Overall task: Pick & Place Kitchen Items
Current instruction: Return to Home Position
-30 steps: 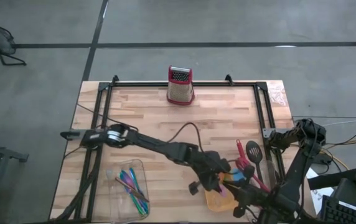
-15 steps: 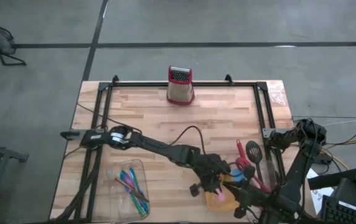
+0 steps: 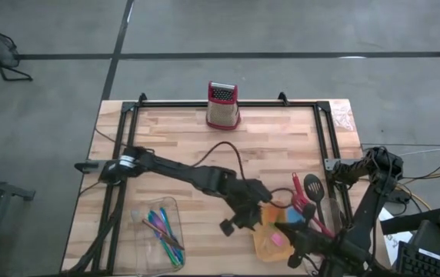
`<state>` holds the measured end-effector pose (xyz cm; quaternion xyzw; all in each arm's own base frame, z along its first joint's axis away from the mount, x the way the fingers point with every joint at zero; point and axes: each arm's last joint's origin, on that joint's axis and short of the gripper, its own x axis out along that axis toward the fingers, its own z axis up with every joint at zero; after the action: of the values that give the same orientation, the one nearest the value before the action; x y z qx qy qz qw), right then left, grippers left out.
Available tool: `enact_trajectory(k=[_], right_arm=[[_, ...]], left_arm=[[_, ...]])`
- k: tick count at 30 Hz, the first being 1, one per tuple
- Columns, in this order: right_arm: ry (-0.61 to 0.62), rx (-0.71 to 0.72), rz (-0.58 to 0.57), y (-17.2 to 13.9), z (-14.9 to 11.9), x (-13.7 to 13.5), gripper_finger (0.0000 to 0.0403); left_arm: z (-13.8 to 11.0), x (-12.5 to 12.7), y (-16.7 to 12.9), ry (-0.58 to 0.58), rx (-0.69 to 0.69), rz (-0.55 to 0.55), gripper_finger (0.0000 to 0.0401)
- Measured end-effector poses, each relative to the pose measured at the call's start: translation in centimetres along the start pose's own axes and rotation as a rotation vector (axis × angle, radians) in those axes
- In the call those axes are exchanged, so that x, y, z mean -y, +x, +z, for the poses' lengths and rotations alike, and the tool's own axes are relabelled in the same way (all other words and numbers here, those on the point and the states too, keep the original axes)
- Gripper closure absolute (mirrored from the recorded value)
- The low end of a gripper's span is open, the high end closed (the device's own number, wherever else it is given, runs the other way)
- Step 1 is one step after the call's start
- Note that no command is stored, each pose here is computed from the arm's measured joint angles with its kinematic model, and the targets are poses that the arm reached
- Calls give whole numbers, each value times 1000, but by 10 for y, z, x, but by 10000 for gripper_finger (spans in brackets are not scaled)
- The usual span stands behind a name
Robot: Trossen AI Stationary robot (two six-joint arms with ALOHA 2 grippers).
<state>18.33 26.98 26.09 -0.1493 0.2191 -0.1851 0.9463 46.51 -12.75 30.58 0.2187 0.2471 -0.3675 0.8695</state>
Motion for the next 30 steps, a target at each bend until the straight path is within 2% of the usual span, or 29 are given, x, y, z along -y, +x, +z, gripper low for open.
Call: enact_trajectory(k=[6, 7, 12, 18, 21, 24, 27, 30], right_arm=[[68, -80, -30, 20, 6, 11, 394], [67, -97, -42, 26, 7, 14, 394], [17, -159, -78, 49, 16, 32, 394], [11, -171, -87, 68, 40, 71, 395], [38, -155, -16, 82, 51, 93, 395], [58, -99, 152, 103, 58, 115, 395], [80, 29, 342, 125, 57, 141, 395], [84, 137, 413, 139, 48, 172, 395]], left_arm=[[-6, 19, -43, -34, -24, 4, 381], [-9, 22, -50, -50, -25, 7, 390], [-34, 44, -88, -81, 32, 79, 395], [-67, 74, -138, -126, 114, 156, 393], [-80, 88, -163, -131, 150, 219, 395], [-92, 101, -186, -151, 166, 281, 398], [-105, 113, -202, -177, 187, 313, 396], [-114, 122, -216, -191, 220, 346, 394]])
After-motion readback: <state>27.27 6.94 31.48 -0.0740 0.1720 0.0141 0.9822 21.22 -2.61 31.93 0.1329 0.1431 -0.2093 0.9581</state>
